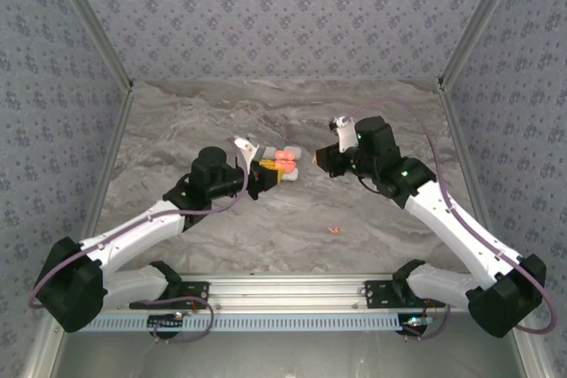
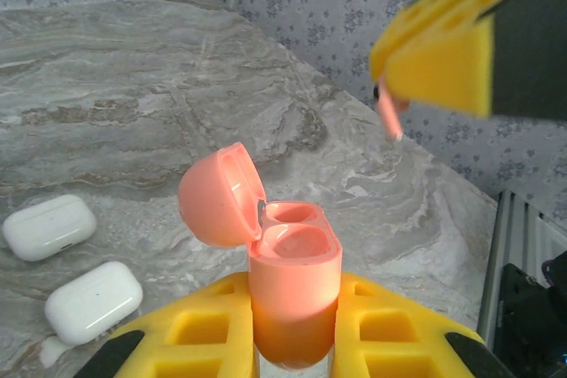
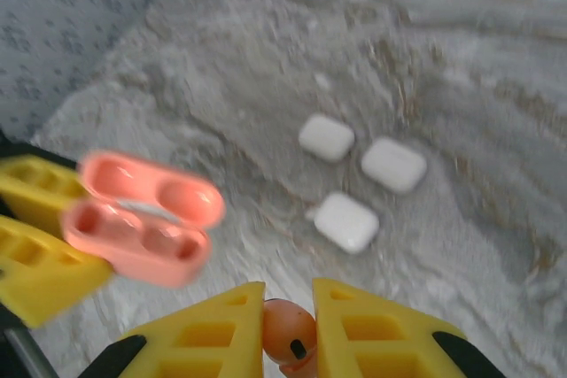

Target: Insert the wireless bluetooth earbuds into the charging case

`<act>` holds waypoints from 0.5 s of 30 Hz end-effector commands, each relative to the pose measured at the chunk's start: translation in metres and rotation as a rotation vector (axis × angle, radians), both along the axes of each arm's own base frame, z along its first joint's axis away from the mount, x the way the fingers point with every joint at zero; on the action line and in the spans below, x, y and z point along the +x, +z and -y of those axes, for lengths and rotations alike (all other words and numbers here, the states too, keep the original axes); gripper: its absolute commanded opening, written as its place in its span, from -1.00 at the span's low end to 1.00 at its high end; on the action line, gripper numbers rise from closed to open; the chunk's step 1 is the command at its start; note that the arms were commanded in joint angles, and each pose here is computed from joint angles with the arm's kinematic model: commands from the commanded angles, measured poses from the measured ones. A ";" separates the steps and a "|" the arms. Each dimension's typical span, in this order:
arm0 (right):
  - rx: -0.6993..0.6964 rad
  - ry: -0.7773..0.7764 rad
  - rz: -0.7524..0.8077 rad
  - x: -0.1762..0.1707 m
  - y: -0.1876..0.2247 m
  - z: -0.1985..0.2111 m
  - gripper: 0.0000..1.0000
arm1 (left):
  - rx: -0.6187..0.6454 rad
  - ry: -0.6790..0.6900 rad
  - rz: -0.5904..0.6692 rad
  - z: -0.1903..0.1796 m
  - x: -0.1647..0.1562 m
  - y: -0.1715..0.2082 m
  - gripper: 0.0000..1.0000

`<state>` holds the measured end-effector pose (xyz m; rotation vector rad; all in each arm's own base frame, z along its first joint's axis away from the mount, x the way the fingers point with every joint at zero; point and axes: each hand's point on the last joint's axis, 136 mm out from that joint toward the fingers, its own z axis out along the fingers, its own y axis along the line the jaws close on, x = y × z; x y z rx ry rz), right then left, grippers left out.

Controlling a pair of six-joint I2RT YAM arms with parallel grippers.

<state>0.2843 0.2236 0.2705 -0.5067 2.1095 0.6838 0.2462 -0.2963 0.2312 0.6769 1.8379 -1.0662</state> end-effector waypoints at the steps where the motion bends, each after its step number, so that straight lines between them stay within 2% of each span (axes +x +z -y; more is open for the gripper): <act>1: 0.034 0.016 0.137 0.008 0.041 -0.007 -0.60 | -0.087 -0.059 0.044 0.014 -0.004 0.031 -1.00; 6: 0.008 0.076 0.188 0.008 0.050 -0.029 -0.60 | -0.092 -0.073 0.047 0.020 -0.005 0.032 -1.00; 15: 0.009 0.147 0.149 0.000 0.031 -0.055 -0.60 | -0.106 -0.076 0.056 0.022 -0.006 0.037 -1.00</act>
